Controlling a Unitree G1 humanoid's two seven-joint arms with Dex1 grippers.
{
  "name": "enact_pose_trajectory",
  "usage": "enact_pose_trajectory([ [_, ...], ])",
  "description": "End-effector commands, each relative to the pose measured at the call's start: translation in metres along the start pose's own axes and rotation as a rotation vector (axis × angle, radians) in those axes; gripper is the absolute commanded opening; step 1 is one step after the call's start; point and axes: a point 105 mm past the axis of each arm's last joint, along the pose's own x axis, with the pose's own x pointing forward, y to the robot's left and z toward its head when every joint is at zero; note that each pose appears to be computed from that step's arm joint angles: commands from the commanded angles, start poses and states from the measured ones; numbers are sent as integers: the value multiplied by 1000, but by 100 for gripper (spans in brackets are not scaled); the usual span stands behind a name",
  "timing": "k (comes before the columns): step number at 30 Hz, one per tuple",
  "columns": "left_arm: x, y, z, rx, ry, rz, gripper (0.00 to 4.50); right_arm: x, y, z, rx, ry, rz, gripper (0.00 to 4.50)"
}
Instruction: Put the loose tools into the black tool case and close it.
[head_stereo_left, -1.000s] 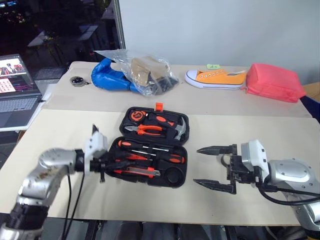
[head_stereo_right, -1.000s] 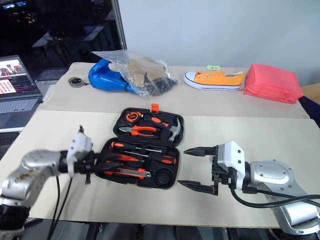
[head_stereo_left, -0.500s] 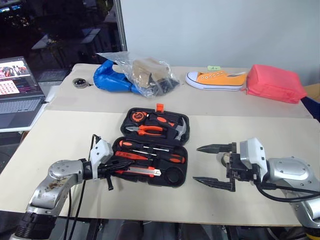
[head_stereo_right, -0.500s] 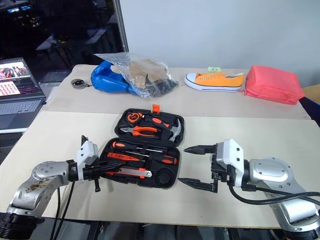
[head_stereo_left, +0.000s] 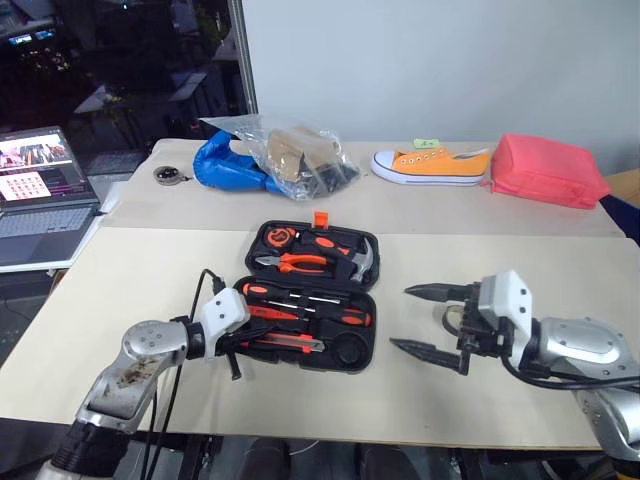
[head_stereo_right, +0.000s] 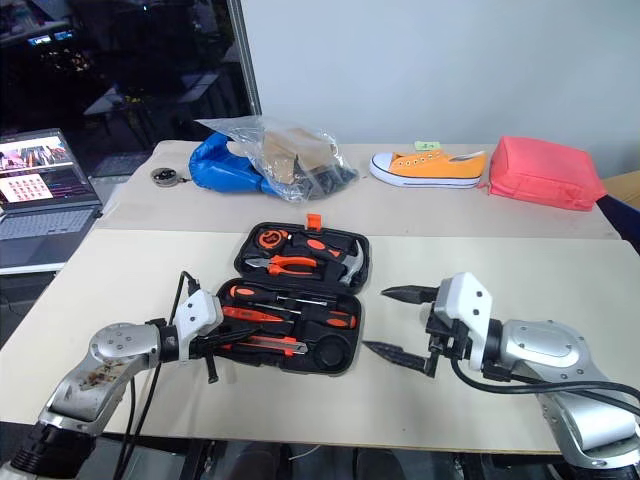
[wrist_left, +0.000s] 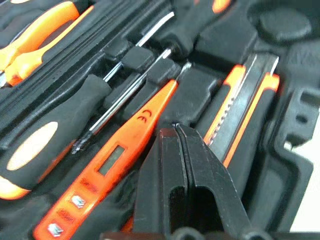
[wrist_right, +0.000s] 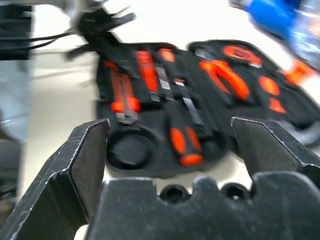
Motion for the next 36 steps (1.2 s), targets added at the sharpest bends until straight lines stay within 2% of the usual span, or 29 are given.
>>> enact_pose_trajectory([
  [1,-22,-17,65,35,-161,-110,57,-21,-18,-7,-40,111,-133,450],
  [2,-25,-22,71,39,-165,-138,77,-25,-19,-11,-39,139,-139,450],
  [4,-32,-28,86,38,-190,-183,149,-33,-30,-26,-50,283,-204,450],
  [7,-35,-40,102,59,-190,-238,256,-37,-37,-43,45,400,-185,450],
  [9,-35,-47,109,59,-188,-269,335,-36,-41,-51,74,452,-186,394],
  [10,-34,-50,111,61,-185,-283,360,-36,-43,-55,79,475,-187,374],
  [11,-34,-52,111,60,-181,-293,367,-34,-44,-59,75,493,-186,342],
  [19,-30,-54,102,71,-165,-277,367,-22,-42,-79,159,573,-137,342],
  [22,-30,-56,99,71,-170,-274,367,-17,-46,-84,152,593,-146,273],
  [29,-31,-55,94,67,-174,-237,367,-6,-48,-77,66,567,-116,39],
  [30,-31,-56,93,65,-174,-231,367,-5,-47,-75,70,551,-105,6],
  [31,-30,-56,93,64,-172,-225,367,-4,-46,-70,90,524,-97,6],
  [34,-32,-57,91,49,-154,-203,367,13,-23,-23,86,333,76,6],
  [36,-35,-56,90,46,-144,-187,367,21,-9,0,95,255,166,6],
])
